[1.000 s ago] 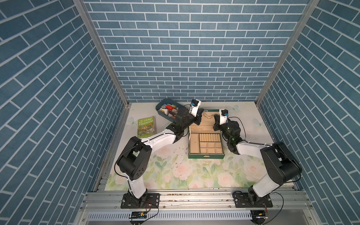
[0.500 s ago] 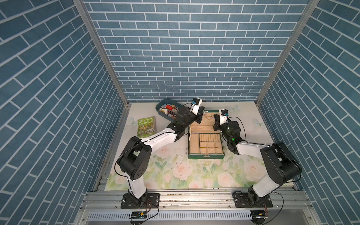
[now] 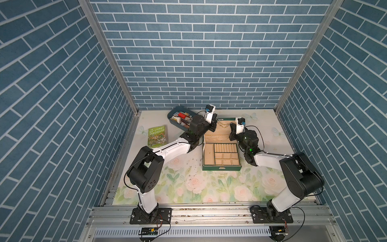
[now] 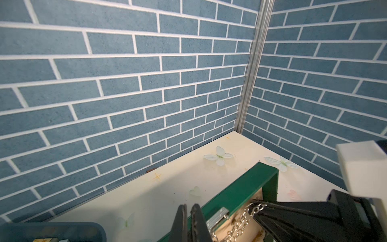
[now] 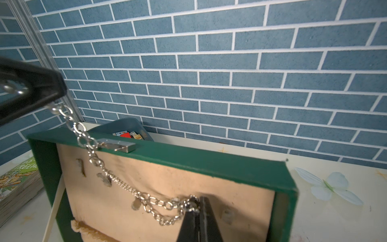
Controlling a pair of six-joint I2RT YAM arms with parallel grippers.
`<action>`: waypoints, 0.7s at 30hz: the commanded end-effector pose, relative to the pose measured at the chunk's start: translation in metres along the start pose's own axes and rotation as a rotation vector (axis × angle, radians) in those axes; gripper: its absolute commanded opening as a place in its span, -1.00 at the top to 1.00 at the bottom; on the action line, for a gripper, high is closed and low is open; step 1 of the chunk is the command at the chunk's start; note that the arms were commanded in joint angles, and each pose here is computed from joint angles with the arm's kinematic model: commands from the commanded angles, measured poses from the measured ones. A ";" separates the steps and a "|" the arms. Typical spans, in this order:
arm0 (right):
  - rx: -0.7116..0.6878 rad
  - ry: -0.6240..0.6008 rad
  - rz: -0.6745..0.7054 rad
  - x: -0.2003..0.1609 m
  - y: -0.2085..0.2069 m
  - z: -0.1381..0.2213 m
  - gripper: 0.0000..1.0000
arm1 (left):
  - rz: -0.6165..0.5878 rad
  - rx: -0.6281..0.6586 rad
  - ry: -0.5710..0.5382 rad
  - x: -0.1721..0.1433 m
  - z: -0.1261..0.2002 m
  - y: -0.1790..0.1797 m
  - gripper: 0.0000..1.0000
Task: Put jewelry chain into jewelry box
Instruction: Hang the necklace on the jewelry box clasp.
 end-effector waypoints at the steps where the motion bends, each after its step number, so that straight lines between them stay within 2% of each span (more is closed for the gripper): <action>1: 0.006 -0.041 -0.011 0.012 0.001 -0.006 1.00 | 0.025 0.120 -0.029 0.010 0.000 0.021 1.00; 6: 0.010 -0.042 -0.010 0.013 0.002 -0.008 1.00 | 0.041 0.127 -0.009 0.005 -0.002 0.023 1.00; 10: 0.013 -0.044 -0.010 0.014 0.002 -0.007 1.00 | 0.039 0.063 -0.024 0.007 -0.004 0.017 1.00; 15: 0.024 -0.060 -0.010 0.018 0.004 -0.003 1.00 | 0.031 -0.056 -0.199 0.028 0.020 0.005 1.00; 17: 0.025 -0.062 -0.010 0.019 0.004 -0.003 1.00 | 0.028 -0.066 -0.244 0.038 0.028 0.006 1.00; 21: 0.029 -0.067 -0.012 0.021 0.005 -0.003 1.00 | 0.028 -0.032 -0.252 0.043 0.034 0.010 1.00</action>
Point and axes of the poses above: each gripper's point midway between its finger pads, its own z axis back along the fingers, its own y axis along the line the jaws close on, x = y × z, the point moved 7 cm from there along z, back along the fingers, and after that the axes turned 13 degrees about -z, right-handed, at the moved point
